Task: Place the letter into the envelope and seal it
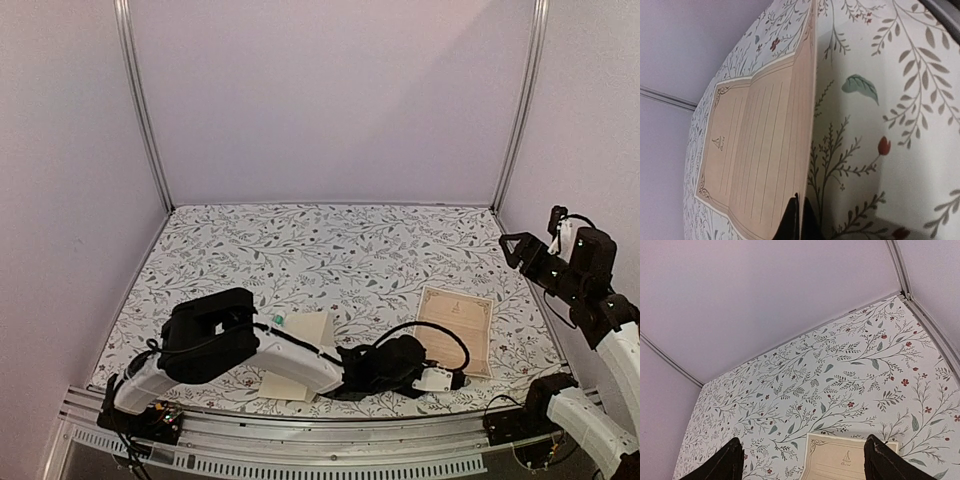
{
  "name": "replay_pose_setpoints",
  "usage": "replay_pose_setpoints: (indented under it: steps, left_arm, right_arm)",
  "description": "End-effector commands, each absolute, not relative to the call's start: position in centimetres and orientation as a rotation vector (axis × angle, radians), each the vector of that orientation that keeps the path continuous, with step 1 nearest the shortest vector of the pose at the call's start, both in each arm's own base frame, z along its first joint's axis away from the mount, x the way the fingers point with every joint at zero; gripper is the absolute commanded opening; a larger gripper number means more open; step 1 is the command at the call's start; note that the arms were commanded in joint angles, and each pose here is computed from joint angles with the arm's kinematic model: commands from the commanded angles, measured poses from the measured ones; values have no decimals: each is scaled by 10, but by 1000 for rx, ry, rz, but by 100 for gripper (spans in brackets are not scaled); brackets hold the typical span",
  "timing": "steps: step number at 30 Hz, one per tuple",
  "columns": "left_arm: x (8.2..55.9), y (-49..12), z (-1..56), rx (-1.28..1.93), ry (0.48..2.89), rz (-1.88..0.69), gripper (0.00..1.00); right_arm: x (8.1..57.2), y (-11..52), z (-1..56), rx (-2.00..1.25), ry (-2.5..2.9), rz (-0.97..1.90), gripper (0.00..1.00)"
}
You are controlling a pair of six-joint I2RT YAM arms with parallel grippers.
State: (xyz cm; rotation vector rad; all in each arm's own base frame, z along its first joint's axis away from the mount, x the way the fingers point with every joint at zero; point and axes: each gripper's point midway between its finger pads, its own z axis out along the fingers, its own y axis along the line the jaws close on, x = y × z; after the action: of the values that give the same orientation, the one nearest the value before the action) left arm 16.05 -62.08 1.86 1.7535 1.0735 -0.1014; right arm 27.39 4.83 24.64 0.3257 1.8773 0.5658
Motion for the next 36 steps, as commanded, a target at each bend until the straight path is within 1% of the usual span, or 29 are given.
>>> replay_pose_setpoints:
  steps: [1, 9, 14, 17, 20, 24, 29, 36]
  left_arm:
    - [189, -596, 78, 1537, 1124, -77, 0]
    - [222, -528, 115, 1329, 1173, 47, 0]
    - [235, -483, 127, 1223, 1191, 99, 0]
    - [236, -467, 131, 1190, 1188, 89, 0]
    - [232, -459, 127, 1194, 1193, 67, 0]
    - [227, -453, 115, 1235, 1196, 63, 0]
    - [220, -453, 107, 1305, 1204, 11, 0]
    - [217, -463, 94, 1356, 1203, -12, 0]
  right_arm:
    - [273, 66, 249, 244, 1873, 659, 99]
    - [266, 94, 241, 147, 1909, 826, 99]
    - [257, 112, 215, 118, 1959, 934, 99]
    - [257, 122, 200, 126, 1993, 967, 99]
    - [254, 142, 185, 113, 2036, 1032, 99]
    - [251, 165, 151, 160, 2145, 1128, 99]
    - [254, 177, 118, 235, 2251, 1180, 99]
    - [259, 200, 103, 253, 2316, 1266, 99]
